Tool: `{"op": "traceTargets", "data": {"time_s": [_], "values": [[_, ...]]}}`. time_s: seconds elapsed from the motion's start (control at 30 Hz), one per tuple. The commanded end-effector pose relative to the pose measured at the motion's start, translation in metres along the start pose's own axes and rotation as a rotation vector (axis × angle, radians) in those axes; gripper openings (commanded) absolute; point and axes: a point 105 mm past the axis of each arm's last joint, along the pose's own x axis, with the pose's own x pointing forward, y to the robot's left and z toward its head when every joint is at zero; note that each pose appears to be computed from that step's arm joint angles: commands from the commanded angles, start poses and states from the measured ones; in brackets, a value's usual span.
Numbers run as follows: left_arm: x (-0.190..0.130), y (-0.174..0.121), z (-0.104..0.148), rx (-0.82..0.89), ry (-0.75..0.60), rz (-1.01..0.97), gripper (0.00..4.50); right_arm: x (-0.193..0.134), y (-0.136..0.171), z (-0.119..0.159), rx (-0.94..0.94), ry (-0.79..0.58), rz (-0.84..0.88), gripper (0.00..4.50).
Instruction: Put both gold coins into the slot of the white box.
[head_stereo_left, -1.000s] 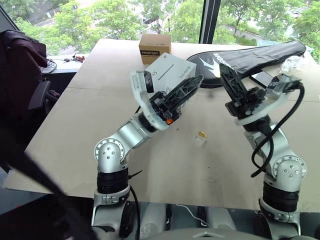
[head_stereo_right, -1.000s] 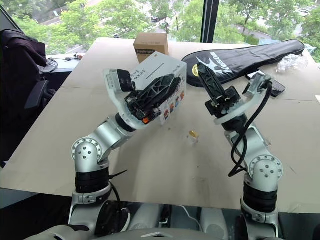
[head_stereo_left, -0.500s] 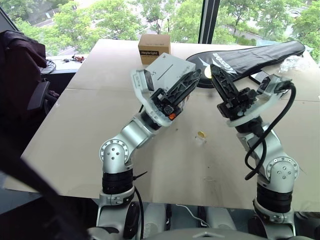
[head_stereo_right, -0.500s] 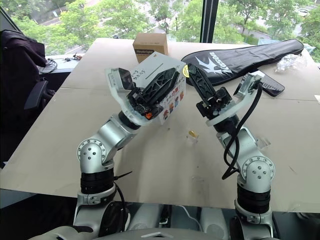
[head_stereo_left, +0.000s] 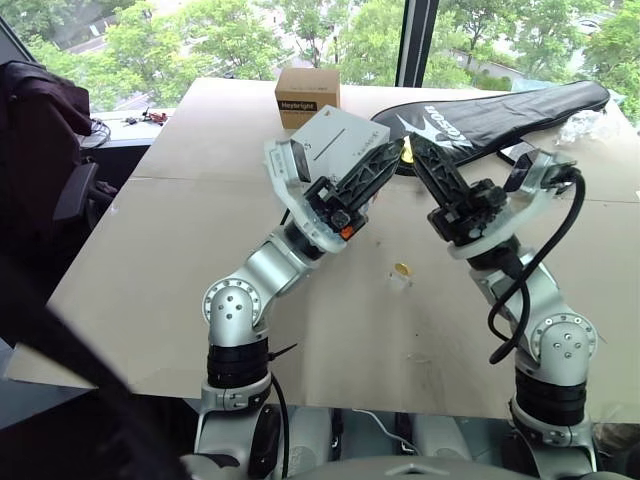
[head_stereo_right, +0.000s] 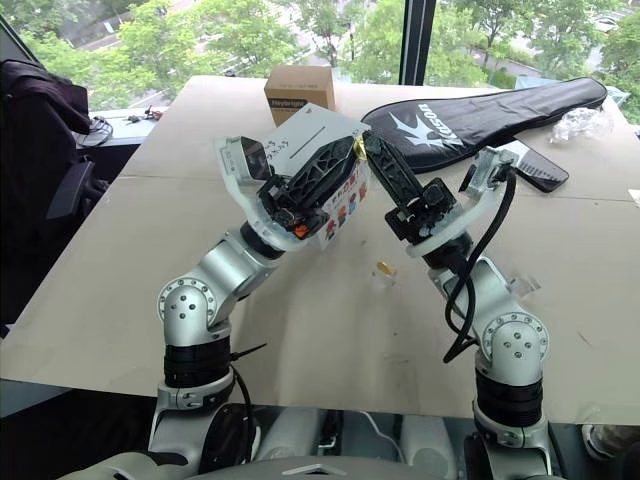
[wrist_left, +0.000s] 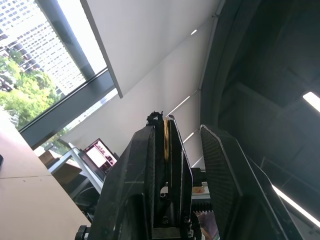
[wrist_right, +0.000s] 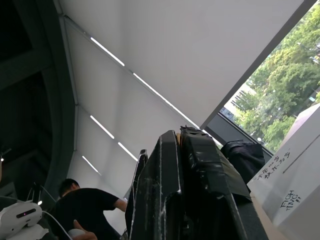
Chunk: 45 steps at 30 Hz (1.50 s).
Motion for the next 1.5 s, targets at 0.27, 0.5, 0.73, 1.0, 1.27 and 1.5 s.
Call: {"op": "traceTargets", "data": {"time_s": [0.27,0.5,0.73,1.0,1.27,1.5], "values": [[0.001,-0.005,-0.005,-0.023,0.02,-0.032,0.09,0.001,0.019,0.0,-0.027,0.0,0.075,0.0],[0.001,-0.002,-0.007,-0.019,0.031,-0.022,0.09,0.0,0.018,-0.005,-0.053,0.034,0.073,0.0],[-0.001,0.008,0.006,0.092,0.027,0.044,0.0,-0.007,0.004,0.014,-0.15,-0.023,-0.016,2.41],[-0.007,0.001,0.083,0.473,-0.001,0.171,0.0,-0.054,-0.021,0.067,-0.531,0.088,-0.177,2.88],[0.001,0.039,0.099,0.969,0.223,0.543,0.0,-0.063,-0.017,0.06,-0.924,0.458,-0.06,2.88],[-0.013,0.061,0.093,1.06,0.356,0.719,0.0,-0.06,-0.017,0.059,-0.972,0.501,-0.033,2.88]]}}
